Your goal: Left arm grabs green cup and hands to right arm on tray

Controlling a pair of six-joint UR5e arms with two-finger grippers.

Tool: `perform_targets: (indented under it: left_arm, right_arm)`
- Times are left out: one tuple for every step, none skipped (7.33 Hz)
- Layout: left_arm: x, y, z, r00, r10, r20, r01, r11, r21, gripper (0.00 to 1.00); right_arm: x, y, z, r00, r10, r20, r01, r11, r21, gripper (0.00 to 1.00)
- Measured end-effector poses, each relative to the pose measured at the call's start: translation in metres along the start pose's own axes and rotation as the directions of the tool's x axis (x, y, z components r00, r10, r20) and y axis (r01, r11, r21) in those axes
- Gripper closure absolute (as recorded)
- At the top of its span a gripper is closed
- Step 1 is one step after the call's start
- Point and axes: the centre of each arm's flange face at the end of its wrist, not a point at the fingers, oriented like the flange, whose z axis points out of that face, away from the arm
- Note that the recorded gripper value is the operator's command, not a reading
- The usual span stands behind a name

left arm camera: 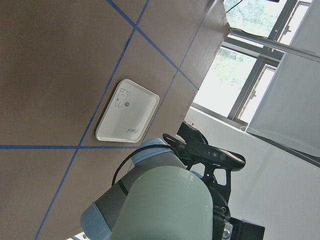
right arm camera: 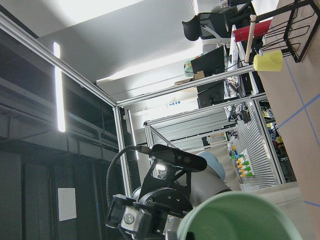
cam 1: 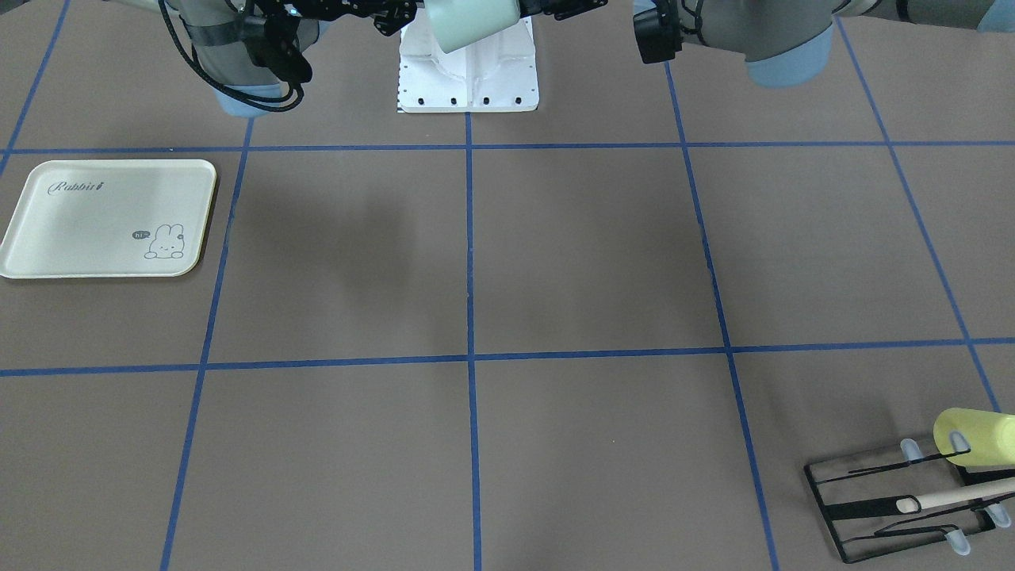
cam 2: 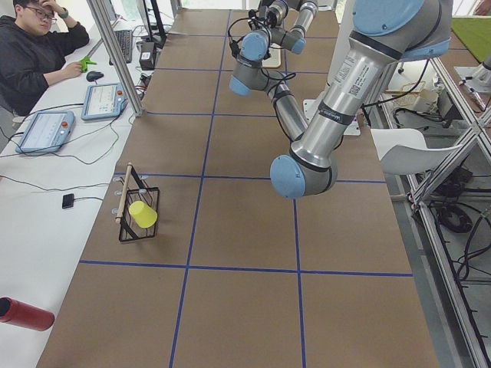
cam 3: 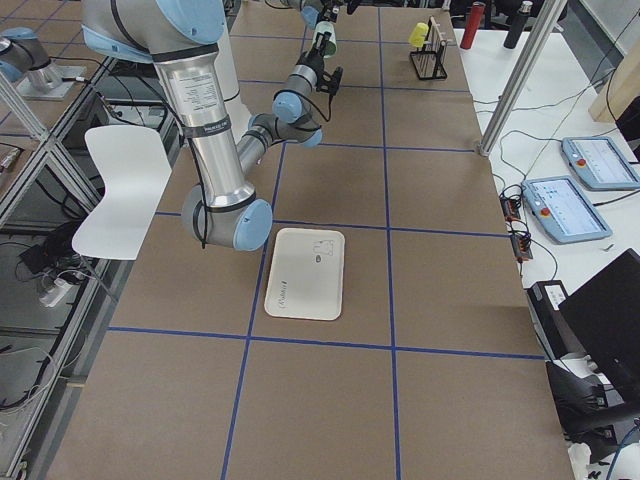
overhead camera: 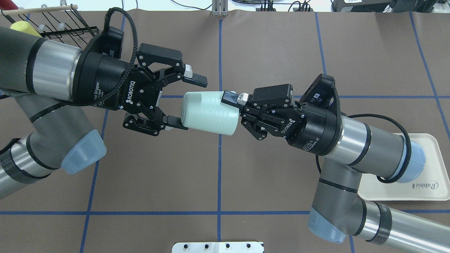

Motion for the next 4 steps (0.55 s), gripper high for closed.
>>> perform_targets:
  left_arm:
    - [0.000, 0.000, 0.000, 1.000, 0.000, 0.001, 0.000, 1.000, 0.000, 0.00]
    - [-0.001, -0.001, -0.001, 1.000, 0.000, 0.002, 0.000, 1.000, 0.002, 0.00]
    - [-0.001, -0.002, -0.003, 1.000, 0.000, 0.002, 0.000, 1.000, 0.006, 0.00]
    - [0.000, -0.003, -0.004, 1.000, 0.005, 0.000, -0.005, 1.000, 0.012, 0.00]
  right_arm:
    - [-0.001, 0.001, -0.005, 1.000, 0.000, -0.002, 0.000, 1.000, -0.001, 1.00]
    - [-0.001, -0.001, -0.013, 1.000, -0.003, -0.010, 0.003, 1.000, 0.002, 1.00]
    - [0.001, -0.007, -0.023, 0.999, -0.015, -0.028, 0.016, 1.000, 0.018, 1.00]
    - [0.001, -0.022, -0.035, 0.997, -0.042, -0.066, 0.045, 0.998, 0.049, 1.00]
